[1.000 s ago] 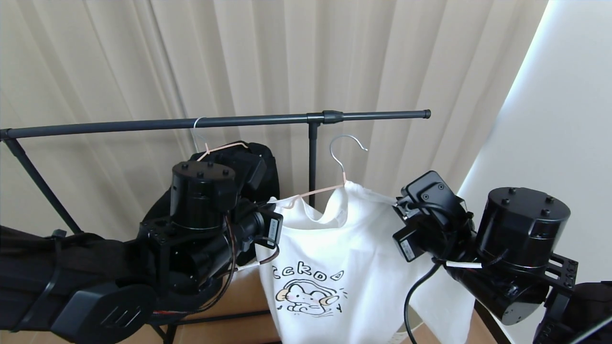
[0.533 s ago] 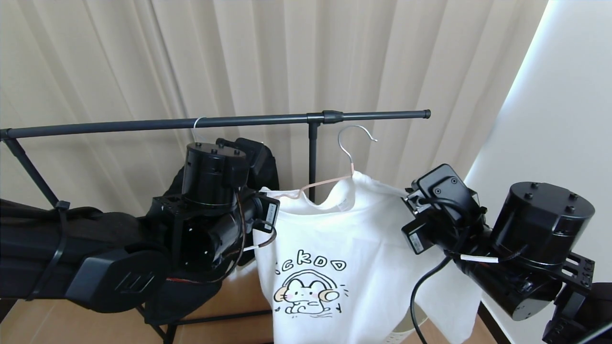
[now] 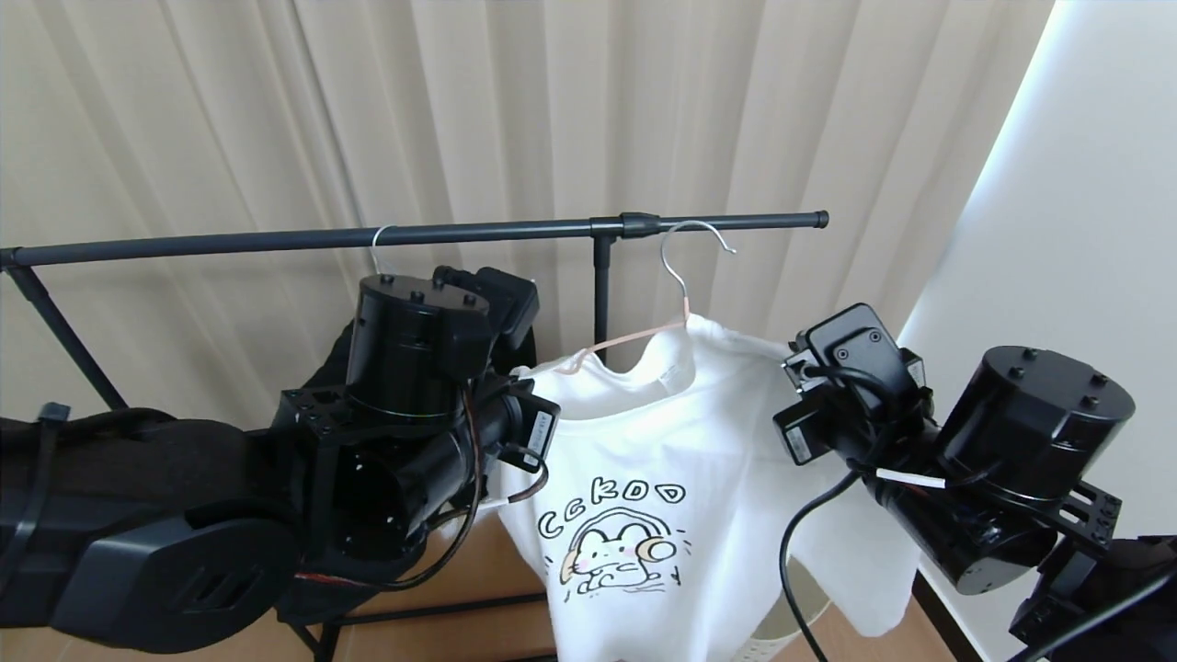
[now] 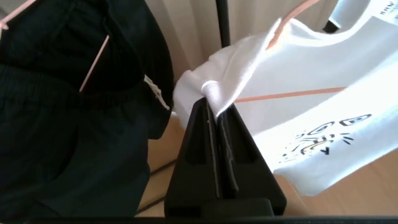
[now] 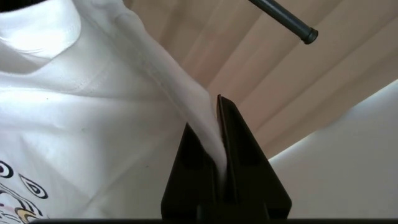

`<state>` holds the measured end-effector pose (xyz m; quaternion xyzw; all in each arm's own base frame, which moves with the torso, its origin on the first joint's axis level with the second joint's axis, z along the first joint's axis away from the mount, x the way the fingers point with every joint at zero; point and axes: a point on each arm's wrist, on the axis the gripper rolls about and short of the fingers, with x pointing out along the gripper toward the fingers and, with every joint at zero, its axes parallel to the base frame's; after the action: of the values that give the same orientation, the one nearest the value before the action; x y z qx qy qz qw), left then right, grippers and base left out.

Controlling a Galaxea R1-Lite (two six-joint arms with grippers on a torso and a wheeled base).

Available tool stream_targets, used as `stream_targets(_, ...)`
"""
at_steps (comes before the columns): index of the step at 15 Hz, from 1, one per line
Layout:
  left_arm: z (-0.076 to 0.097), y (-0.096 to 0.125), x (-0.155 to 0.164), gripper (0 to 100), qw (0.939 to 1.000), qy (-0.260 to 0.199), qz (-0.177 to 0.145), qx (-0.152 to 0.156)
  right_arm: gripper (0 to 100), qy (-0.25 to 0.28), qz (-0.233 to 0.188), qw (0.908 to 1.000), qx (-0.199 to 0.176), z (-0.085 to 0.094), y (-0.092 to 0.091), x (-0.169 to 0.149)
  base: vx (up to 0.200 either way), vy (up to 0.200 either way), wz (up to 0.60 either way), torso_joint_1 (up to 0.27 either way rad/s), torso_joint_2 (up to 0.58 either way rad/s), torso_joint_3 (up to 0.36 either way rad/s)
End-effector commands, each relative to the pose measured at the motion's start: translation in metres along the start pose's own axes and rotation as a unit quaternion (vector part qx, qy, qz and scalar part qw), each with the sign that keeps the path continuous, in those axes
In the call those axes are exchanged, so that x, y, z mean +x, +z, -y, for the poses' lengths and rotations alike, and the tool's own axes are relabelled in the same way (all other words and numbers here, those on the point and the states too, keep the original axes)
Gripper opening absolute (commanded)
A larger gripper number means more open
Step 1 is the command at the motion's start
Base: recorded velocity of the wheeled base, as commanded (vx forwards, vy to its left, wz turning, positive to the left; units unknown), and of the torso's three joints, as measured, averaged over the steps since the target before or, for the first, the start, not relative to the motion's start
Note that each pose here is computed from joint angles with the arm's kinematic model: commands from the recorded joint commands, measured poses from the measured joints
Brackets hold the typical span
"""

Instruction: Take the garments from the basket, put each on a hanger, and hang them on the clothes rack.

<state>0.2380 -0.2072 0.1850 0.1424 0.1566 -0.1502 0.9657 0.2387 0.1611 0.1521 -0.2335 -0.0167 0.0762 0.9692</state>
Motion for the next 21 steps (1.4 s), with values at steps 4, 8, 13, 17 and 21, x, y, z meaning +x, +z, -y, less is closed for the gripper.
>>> stream_targets(4,0.002,0.010,-0.009,0,0.9997,-0.009,0.020,-0.010,0,0.037,-0.012,0.9991,-0.014,-0.027,-0.011,0.001,0.000,0.000,0.00,0.000,0.00,0.000)
stream_targets(8,0.010,0.019,-0.018,0,0.9989,-0.024,0.038,-0.011,0,0.057,-0.005,0.9983,-0.015,-0.044,-0.018,0.000,0.000,0.000,0.00,0.000,0.00,0.000)
stream_targets(13,0.012,0.025,-0.028,0,0.9979,-0.035,0.053,-0.014,0,0.077,-0.003,0.9969,-0.016,-0.056,-0.022,-0.005,0.000,0.000,0.00,0.000,0.00,0.000)
stream_targets(17,0.013,0.035,-0.043,0,0.9958,-0.046,0.077,-0.018,0,0.092,-0.007,0.9950,0.038,-0.075,-0.026,0.003,0.000,0.000,0.00,0.000,0.00,0.000)
stream_targets(21,0.014,0.036,-0.043,0,0.9957,-0.047,0.077,-0.018,0,0.085,0.009,0.9908,0.105,-0.073,-0.014,0.008,0.000,0.000,0.00,0.000,0.00,0.000)
